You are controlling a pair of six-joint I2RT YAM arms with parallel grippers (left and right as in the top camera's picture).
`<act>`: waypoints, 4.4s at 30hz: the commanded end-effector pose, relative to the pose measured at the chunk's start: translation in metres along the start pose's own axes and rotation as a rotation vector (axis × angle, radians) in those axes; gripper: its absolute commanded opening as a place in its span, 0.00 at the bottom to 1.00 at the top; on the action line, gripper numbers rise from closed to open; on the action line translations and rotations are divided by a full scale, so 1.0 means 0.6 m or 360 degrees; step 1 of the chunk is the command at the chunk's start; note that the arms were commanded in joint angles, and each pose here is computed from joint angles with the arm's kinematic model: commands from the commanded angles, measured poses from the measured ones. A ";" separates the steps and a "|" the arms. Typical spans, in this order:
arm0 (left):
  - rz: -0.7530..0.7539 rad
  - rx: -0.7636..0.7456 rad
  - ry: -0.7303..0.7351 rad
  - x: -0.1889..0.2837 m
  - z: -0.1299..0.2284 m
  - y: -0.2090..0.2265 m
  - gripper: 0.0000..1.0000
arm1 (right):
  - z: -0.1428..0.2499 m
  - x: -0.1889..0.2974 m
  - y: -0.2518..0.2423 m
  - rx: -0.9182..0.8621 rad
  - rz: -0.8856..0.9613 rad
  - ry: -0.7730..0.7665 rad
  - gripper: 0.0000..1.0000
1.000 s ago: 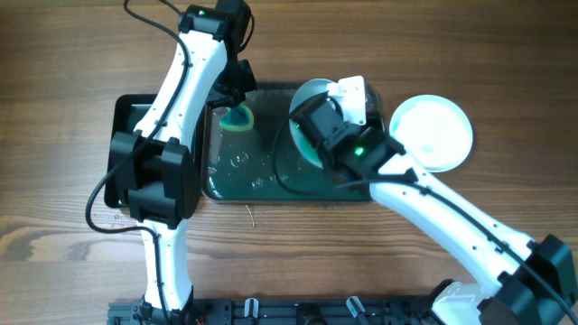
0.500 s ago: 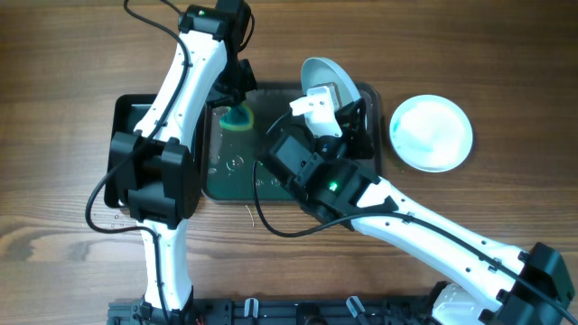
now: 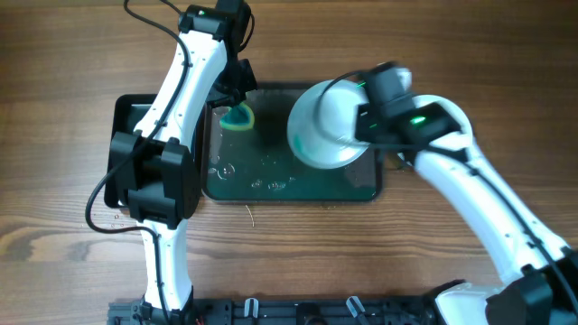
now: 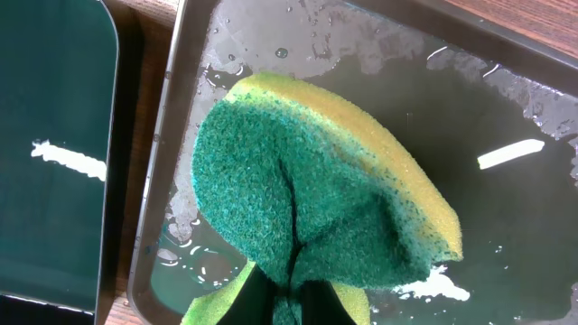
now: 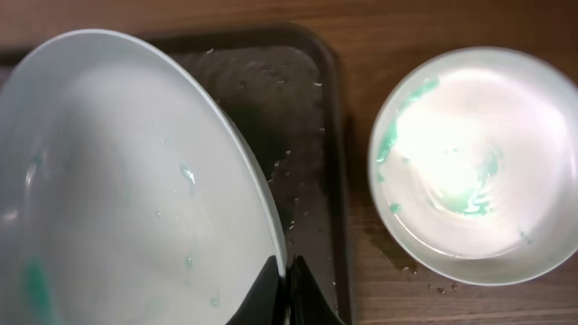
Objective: Clean dirty plates on tray and stack at the side
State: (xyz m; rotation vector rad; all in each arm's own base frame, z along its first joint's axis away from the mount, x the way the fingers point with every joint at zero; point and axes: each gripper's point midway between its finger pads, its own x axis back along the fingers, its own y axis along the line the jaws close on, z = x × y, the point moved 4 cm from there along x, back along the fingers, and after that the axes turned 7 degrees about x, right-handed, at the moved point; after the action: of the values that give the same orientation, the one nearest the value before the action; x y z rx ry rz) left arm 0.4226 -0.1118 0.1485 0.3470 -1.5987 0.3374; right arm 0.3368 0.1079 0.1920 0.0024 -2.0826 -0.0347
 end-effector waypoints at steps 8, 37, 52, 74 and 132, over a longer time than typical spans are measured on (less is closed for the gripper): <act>0.0050 -0.0022 -0.0039 0.022 -0.002 -0.005 0.04 | 0.000 0.004 -0.291 -0.0800 0.0000 0.0087 0.04; -0.0127 -0.0348 -0.0130 0.115 -0.033 0.152 0.04 | -0.019 0.033 -0.275 -0.0590 -0.0113 0.0076 0.64; -0.0198 0.0105 -0.0023 -0.089 -0.069 0.293 0.04 | -0.019 0.028 -0.244 -0.0492 -0.0107 0.0109 0.65; 0.0246 0.0166 -0.0572 0.211 0.000 0.242 1.00 | 0.011 0.174 -0.189 -0.0070 -0.0172 -0.0127 0.70; 0.0254 0.0163 -0.0589 0.217 0.003 0.242 1.00 | 0.192 0.127 -0.110 0.0506 -0.0345 -0.1893 1.00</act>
State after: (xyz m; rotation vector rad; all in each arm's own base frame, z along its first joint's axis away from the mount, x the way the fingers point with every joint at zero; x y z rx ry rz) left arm 0.3513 0.0190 0.2783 0.3815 -1.9848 0.4881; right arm 0.1974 0.0427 0.2108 0.5078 -3.2614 0.2532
